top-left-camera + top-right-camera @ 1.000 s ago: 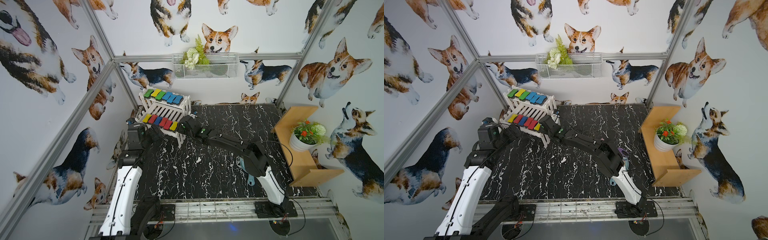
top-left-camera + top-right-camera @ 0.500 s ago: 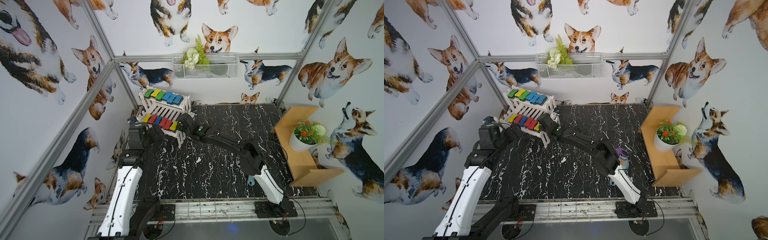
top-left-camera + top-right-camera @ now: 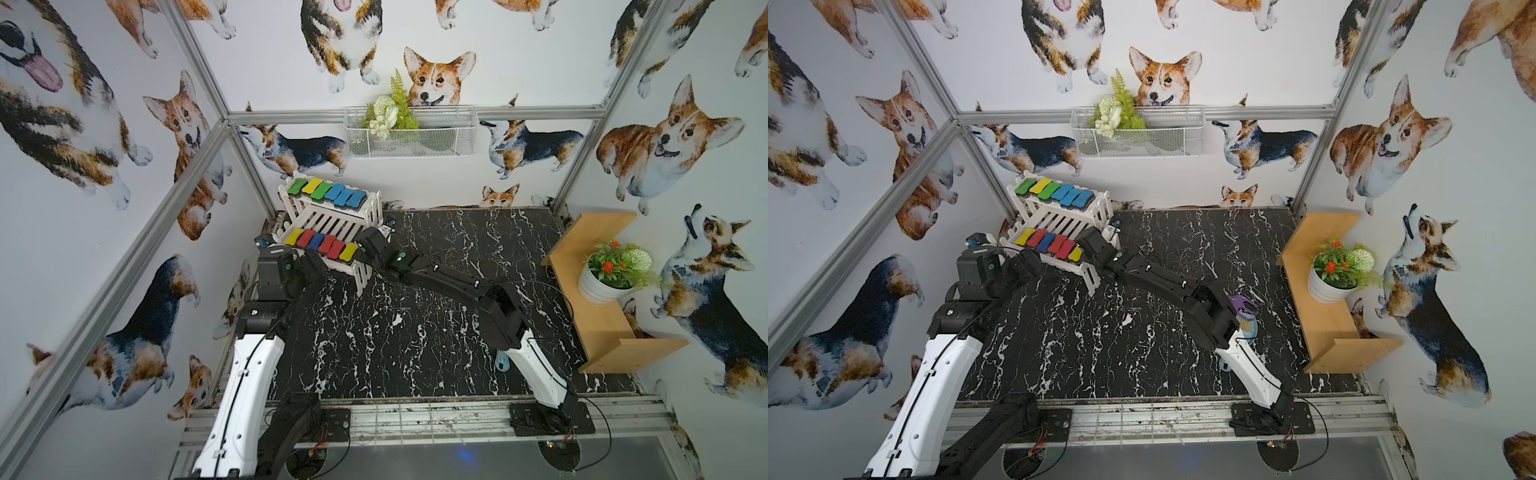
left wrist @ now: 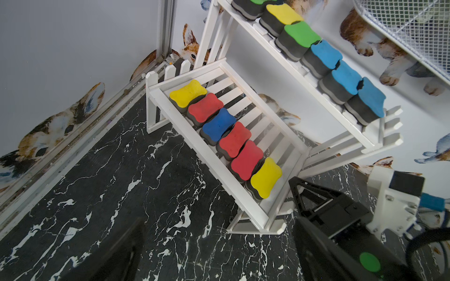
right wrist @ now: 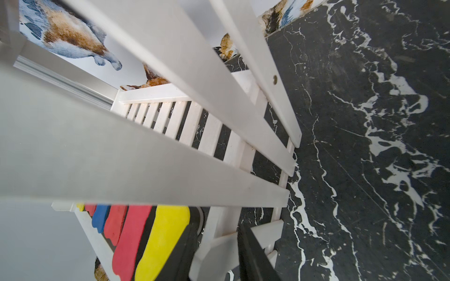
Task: Remove the whiteboard erasers from the shelf
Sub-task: Move the shelf to the center of the board.
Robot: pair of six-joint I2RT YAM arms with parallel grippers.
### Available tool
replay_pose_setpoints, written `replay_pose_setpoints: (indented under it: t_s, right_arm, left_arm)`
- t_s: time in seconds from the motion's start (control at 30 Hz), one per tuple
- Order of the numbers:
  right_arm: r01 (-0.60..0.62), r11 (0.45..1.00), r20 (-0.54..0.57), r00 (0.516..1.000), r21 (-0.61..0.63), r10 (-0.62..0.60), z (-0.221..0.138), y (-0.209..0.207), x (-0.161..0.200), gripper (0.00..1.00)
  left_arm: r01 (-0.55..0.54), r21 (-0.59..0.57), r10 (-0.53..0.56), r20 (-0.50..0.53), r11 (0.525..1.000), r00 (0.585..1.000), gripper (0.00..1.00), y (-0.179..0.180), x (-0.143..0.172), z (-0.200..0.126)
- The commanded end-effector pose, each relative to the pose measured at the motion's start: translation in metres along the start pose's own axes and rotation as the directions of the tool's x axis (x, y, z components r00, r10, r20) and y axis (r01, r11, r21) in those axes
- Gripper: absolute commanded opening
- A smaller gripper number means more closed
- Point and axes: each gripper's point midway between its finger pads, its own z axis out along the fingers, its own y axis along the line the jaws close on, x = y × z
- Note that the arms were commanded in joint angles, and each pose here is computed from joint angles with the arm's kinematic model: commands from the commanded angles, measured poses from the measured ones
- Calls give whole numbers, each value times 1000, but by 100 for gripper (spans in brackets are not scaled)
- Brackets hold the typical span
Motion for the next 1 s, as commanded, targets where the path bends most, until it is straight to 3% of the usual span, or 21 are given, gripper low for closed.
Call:
replay_pose_setpoints:
  t_s: [0.0, 0.37, 0.97]
  right_arm:
    - [-8, 1000, 13, 1000, 22, 8, -3, -5, -5, 33]
    - [2, 999, 37, 999, 34, -4, -9, -10, -18, 20]
    - [41, 996, 103, 993, 74, -48, -38, -43, -57, 19]
  left_arm:
    - [-10, -2, 10, 11, 1000, 1000, 100, 0, -4, -3]
    - [-9, -6, 9, 14, 1000, 1000, 100, 0, -6, -3]
    - [-4, 5, 4, 3, 1000, 1000, 100, -3, -6, -4]
